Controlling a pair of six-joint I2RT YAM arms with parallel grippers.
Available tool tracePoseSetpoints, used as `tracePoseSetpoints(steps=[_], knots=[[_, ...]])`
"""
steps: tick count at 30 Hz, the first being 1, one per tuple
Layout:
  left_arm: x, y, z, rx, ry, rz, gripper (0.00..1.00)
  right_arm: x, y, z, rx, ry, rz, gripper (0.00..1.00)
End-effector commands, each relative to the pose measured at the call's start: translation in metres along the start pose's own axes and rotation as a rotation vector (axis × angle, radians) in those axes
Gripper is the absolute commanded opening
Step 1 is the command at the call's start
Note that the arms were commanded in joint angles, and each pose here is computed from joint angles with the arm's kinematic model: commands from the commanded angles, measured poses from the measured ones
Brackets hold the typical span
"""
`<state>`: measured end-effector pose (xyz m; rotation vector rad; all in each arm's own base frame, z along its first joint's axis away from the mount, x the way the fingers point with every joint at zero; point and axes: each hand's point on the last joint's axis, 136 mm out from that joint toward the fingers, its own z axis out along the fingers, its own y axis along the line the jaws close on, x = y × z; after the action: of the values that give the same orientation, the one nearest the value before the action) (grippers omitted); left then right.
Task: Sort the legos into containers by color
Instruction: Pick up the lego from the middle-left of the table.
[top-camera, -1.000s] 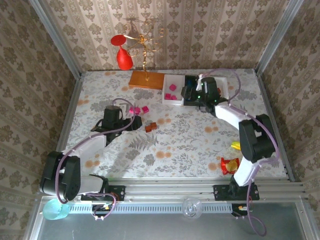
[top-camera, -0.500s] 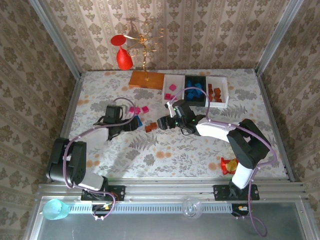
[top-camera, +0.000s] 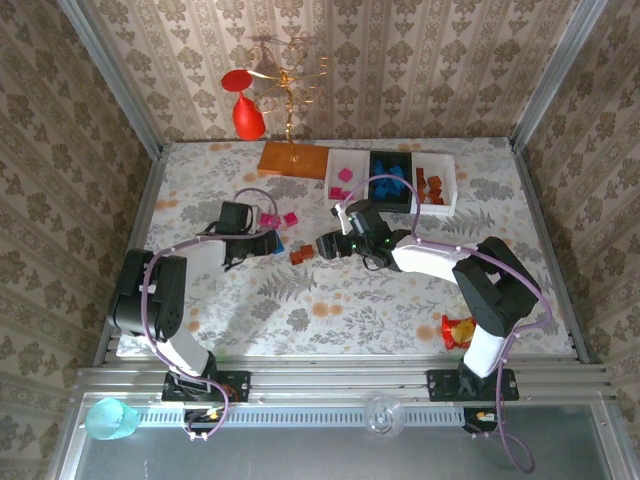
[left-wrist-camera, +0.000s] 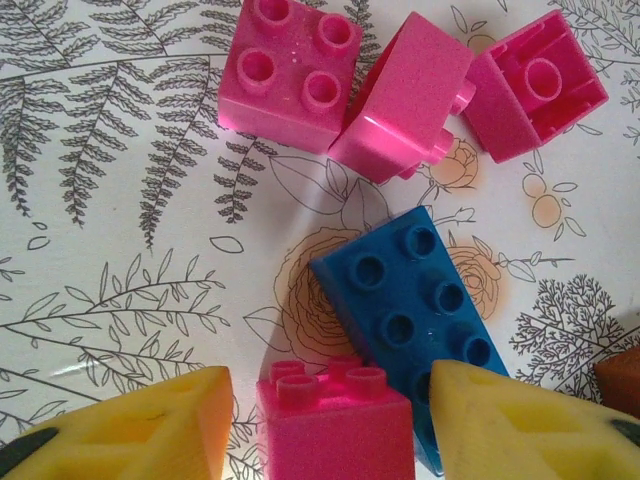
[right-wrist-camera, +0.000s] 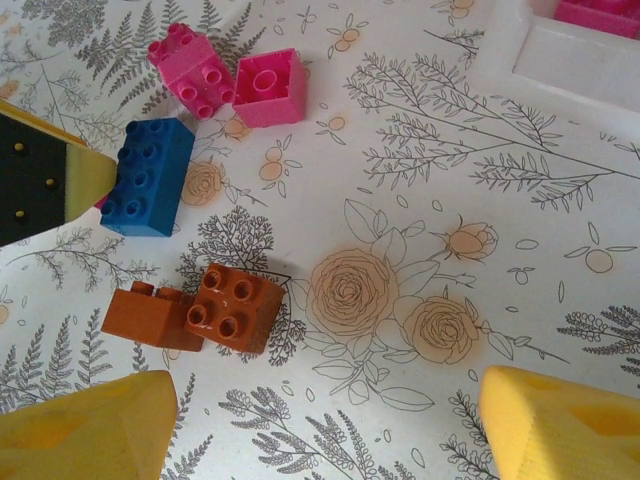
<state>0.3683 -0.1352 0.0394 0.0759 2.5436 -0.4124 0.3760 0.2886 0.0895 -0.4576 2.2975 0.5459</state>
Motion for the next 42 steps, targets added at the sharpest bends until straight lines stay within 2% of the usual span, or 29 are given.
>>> tracePoseSetpoints(steps=[1,14,24,30,42], knots=[[0.002,0.004,0.002,-0.023,0.012,0.004,0.52,0.0,-0.007,-0.004,0.034,-0.007,0.016,0.81],[-0.004,0.0,-0.013,-0.007,-0.042,-0.005,0.42,0.003,-0.011,-0.001,0.053,-0.002,0.028,0.81],[0.004,0.002,-0.015,-0.013,-0.025,-0.002,0.57,0.004,-0.012,0.0,0.057,0.001,0.028,0.81],[0.01,0.004,-0.013,-0.021,-0.006,0.004,0.57,0.006,-0.013,0.002,0.058,0.006,0.031,0.81],[0.007,0.006,-0.005,-0.028,-0.008,0.001,0.5,0.006,-0.014,0.003,0.06,0.008,0.034,0.81]])
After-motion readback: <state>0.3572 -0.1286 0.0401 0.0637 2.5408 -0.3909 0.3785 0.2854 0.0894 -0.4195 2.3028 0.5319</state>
